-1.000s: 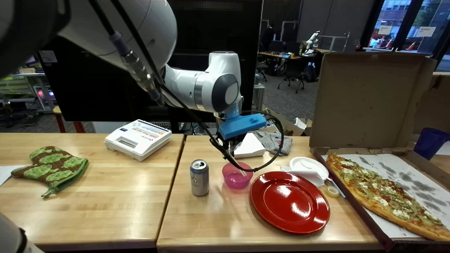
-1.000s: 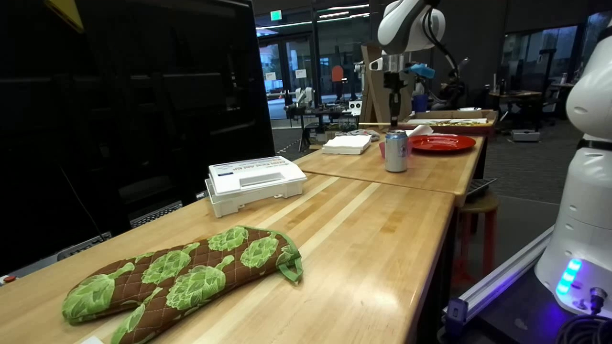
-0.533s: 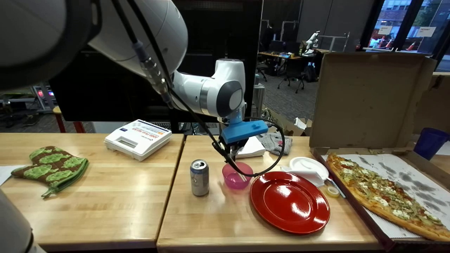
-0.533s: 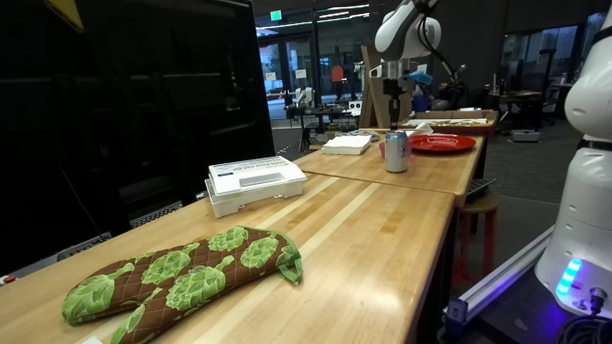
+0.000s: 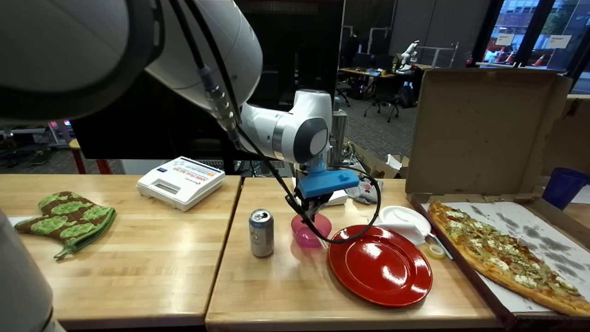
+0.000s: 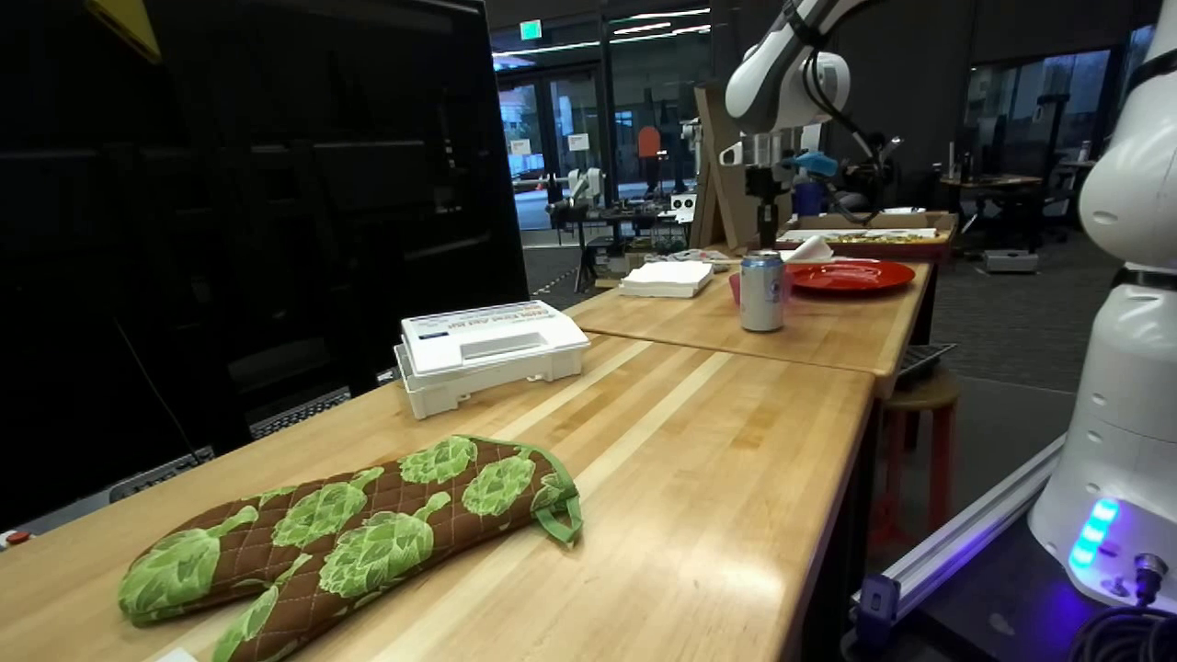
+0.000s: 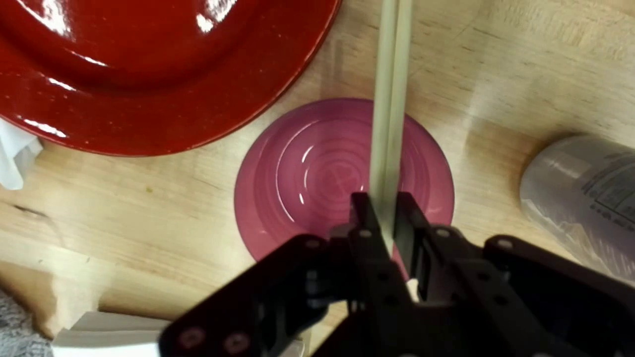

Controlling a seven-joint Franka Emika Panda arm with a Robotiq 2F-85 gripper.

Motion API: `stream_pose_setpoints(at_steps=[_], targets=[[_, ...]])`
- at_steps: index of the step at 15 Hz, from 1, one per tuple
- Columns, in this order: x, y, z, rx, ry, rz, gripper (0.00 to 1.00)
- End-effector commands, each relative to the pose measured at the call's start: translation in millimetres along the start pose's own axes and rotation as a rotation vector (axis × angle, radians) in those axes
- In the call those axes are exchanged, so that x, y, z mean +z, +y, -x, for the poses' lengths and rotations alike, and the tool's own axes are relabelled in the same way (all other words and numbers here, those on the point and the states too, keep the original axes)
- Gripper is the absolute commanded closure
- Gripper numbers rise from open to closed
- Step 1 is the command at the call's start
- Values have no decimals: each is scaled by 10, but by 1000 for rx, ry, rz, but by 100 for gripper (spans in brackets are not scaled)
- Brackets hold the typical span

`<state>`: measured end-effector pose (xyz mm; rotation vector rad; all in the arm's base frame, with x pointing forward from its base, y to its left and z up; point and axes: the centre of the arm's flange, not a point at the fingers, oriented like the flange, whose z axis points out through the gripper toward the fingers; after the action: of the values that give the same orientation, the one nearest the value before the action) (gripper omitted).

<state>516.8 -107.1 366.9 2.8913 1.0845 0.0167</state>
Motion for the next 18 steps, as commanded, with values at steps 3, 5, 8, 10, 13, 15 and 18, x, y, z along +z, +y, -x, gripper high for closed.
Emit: stream_pose_setpoints(at_steps=[3, 5, 8, 10, 13, 15, 18], targets=[[67, 86, 37, 17, 0, -30, 96], [108, 79, 36, 16, -6, -35, 96], [153, 69, 33, 16, -16, -39, 84], [169, 65, 39, 15, -20, -42, 60], [178, 61, 53, 16, -20, -44, 53], [174, 63, 61, 16, -19, -44, 41], [163, 68, 81, 19, -16, -43, 21]])
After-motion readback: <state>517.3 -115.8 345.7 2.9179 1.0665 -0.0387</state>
